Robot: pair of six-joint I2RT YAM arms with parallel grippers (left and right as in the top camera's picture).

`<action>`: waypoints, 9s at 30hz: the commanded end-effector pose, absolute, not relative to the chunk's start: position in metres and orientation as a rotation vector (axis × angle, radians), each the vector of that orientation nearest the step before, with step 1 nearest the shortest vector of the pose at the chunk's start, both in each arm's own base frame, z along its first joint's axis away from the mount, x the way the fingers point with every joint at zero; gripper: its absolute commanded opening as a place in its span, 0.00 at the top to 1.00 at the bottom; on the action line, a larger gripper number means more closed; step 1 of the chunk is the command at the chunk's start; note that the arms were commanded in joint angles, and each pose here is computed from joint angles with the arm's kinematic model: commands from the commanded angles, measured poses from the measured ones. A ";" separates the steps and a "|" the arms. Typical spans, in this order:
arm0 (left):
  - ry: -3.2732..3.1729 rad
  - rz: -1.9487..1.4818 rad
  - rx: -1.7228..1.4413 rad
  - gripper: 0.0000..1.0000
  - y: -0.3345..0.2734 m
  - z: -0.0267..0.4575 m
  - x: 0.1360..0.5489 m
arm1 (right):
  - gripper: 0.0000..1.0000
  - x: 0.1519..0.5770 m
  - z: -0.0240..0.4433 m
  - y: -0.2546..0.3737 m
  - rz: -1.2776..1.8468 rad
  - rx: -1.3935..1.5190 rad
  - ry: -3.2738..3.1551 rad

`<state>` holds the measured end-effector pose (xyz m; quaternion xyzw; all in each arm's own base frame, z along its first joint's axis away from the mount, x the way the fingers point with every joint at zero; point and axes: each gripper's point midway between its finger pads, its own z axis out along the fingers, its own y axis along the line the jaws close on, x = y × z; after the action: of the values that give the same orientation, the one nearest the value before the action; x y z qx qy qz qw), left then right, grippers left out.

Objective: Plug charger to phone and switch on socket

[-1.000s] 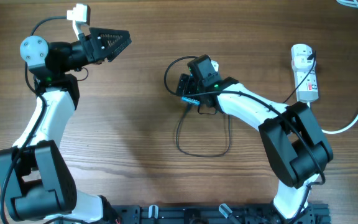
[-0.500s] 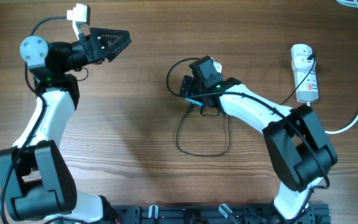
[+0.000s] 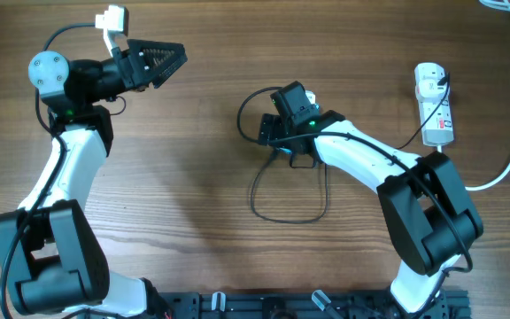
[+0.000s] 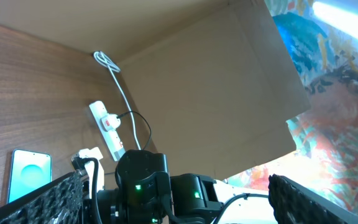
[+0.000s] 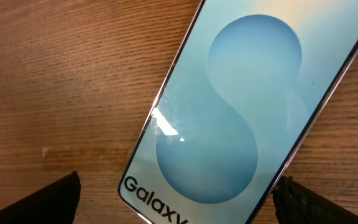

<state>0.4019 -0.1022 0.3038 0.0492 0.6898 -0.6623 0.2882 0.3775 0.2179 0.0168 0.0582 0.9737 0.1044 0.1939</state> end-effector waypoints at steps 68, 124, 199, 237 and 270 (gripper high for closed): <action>1.830 -1.753 0.169 0.00 -0.102 0.312 0.397 | 0.64 0.419 0.165 0.146 -0.091 -0.209 2.313; 1.830 -1.753 0.169 0.00 -0.102 0.312 0.397 | 0.00 0.408 0.083 -0.187 -0.262 0.898 2.499; 1.830 -1.753 0.169 0.00 -0.102 0.312 0.397 | 0.00 0.414 -0.016 -0.187 0.226 0.987 2.588; 1.830 -1.753 0.169 0.00 -0.102 0.312 0.397 | 0.00 0.420 -0.012 -0.198 -0.013 0.822 2.634; 1.830 -1.753 0.169 0.00 -0.102 0.312 0.397 | 0.00 0.431 0.000 -0.176 0.054 0.723 2.645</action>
<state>0.4019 -0.1022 0.3038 0.0492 0.6898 -0.6623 0.2882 0.4366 -0.2044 0.0156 0.2878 0.9291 -0.0167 0.2318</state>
